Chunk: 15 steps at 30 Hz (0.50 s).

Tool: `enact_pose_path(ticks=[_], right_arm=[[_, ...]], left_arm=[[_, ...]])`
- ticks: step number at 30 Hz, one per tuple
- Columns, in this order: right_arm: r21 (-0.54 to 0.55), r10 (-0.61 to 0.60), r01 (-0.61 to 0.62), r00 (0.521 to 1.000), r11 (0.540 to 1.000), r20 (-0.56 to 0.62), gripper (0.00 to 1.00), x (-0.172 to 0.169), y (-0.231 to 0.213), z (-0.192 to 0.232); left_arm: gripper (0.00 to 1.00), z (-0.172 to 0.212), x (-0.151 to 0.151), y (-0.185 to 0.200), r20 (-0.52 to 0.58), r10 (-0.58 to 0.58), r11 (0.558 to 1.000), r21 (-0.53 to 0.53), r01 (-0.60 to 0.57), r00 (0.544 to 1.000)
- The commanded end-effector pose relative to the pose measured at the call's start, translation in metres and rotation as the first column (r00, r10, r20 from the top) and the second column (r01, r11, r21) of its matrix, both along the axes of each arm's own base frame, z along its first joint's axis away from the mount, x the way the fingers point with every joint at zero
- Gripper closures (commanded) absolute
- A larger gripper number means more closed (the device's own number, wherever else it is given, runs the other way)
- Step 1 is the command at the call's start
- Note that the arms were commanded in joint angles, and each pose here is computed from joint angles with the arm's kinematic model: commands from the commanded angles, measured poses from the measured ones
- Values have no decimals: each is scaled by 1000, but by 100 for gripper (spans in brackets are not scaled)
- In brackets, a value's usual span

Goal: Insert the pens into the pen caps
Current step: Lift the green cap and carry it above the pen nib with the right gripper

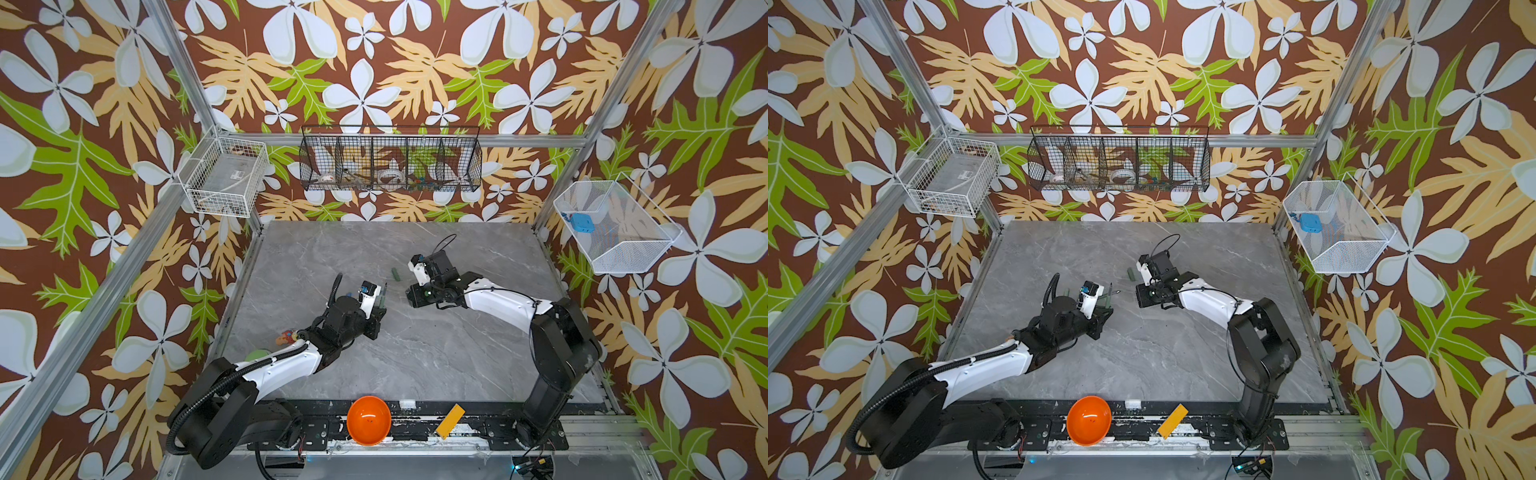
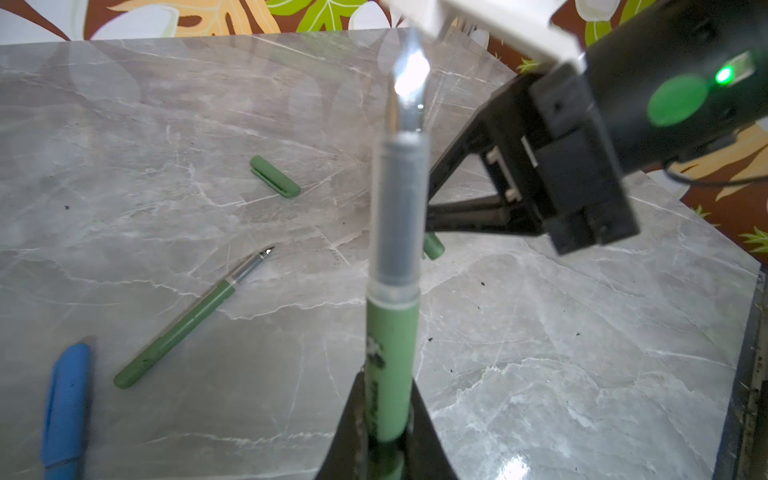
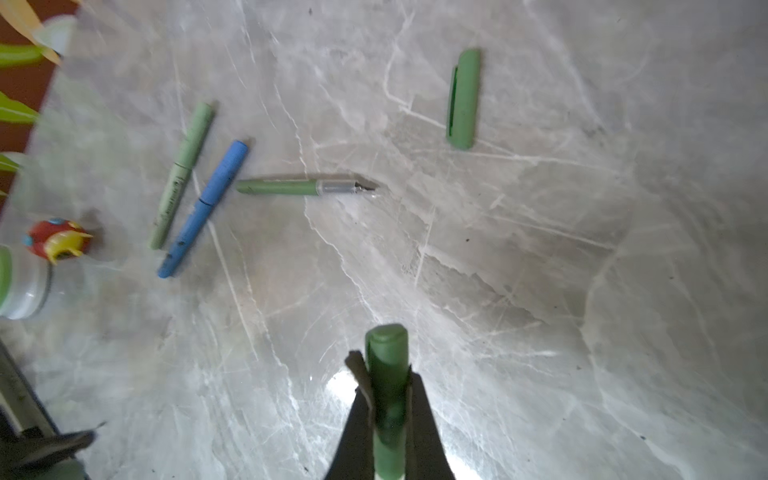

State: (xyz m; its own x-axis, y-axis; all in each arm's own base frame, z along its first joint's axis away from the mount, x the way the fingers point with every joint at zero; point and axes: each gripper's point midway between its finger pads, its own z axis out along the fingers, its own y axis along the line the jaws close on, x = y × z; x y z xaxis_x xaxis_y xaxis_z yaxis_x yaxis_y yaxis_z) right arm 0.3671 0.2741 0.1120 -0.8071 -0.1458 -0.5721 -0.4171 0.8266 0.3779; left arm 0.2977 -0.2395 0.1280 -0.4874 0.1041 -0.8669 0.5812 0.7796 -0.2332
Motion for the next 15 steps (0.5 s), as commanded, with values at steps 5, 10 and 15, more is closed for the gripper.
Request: enact_pose_path(ticks=[5, 10, 15], right_arm=[[357, -29, -49, 977, 933, 210, 91, -3, 10, 77], [518, -69, -111, 946, 848, 316, 89, -18, 9, 121], [590, -35, -221, 920, 777, 390, 89, -32, 16, 153]], left_arm=[[100, 24, -6, -13, 94, -69, 989, -122, 80, 993], [100, 32, -16, -22, 123, -123, 975, -170, 143, 985], [100, 40, -25, -28, 159, -158, 965, -184, 186, 975]])
